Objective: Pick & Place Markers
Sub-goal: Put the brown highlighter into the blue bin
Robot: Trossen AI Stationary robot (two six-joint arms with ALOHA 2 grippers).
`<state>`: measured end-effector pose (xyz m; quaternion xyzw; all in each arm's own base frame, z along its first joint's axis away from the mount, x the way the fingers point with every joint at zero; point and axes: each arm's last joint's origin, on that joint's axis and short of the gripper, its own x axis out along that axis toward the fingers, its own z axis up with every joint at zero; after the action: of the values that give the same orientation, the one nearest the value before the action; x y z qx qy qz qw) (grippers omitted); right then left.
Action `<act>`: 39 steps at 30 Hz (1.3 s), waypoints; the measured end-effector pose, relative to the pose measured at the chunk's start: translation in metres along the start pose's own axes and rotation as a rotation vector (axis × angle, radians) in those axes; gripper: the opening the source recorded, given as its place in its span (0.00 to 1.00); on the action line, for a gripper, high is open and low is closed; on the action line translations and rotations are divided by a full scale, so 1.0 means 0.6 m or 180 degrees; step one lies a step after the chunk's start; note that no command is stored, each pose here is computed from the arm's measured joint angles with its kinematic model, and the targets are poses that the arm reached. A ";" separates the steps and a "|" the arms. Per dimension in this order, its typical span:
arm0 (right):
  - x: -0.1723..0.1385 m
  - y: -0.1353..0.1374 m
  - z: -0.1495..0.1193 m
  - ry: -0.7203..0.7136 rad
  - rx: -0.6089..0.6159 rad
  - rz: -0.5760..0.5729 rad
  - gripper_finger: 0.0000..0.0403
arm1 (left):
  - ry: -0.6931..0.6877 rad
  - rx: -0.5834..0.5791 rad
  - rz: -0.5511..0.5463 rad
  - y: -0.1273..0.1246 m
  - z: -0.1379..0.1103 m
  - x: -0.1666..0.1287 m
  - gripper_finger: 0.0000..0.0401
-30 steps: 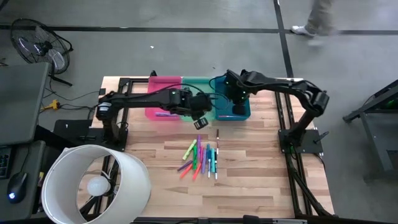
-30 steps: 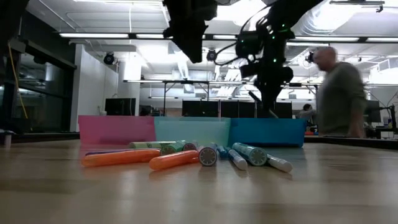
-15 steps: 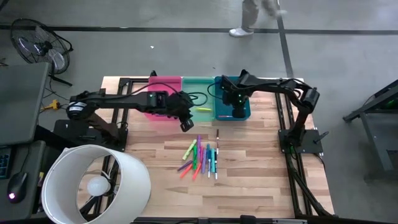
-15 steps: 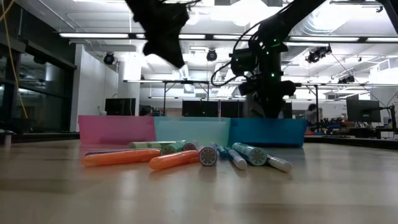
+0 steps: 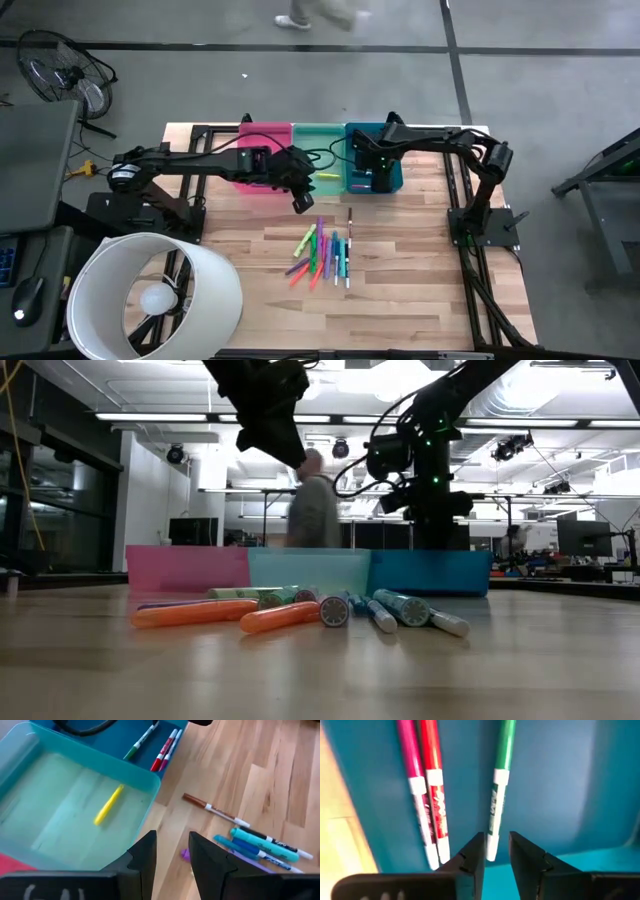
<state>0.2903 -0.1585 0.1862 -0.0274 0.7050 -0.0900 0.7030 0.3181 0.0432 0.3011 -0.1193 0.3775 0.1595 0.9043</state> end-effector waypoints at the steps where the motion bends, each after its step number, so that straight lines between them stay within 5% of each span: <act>1: -0.001 0.001 0.000 0.0016 0.0071 -0.0047 0.19 | 0.0012 0.0007 0.0011 0.000 -0.001 0.000 0.28; 12: -0.053 -0.002 0.007 0.0020 0.1828 0.0099 0.20 | 0.0003 0.0387 -0.0083 0.000 0.000 -0.007 0.28; 20: -0.149 0.018 0.013 -0.0809 0.2220 -0.0122 0.20 | -0.0353 0.0523 -0.0253 0.005 -0.008 -0.042 0.28; 26: -0.205 0.043 -0.006 -0.1221 0.2577 -0.0115 0.20 | -0.0675 0.0160 -0.0425 0.052 -0.085 -0.061 0.28; 32: -0.219 0.094 0.005 -0.1342 0.2918 0.0126 0.22 | -0.1112 0.0151 -0.0744 0.069 -0.132 -0.089 0.28; 39: -0.210 0.160 0.026 -0.1299 0.3331 0.0288 0.36 | -0.1623 0.0271 -0.1234 0.069 -0.166 -0.086 0.28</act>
<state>0.3155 -0.0447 0.2948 0.3383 0.4165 -0.3903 0.7481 0.2036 0.0374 0.2660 -0.1072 0.1154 -0.0069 0.9875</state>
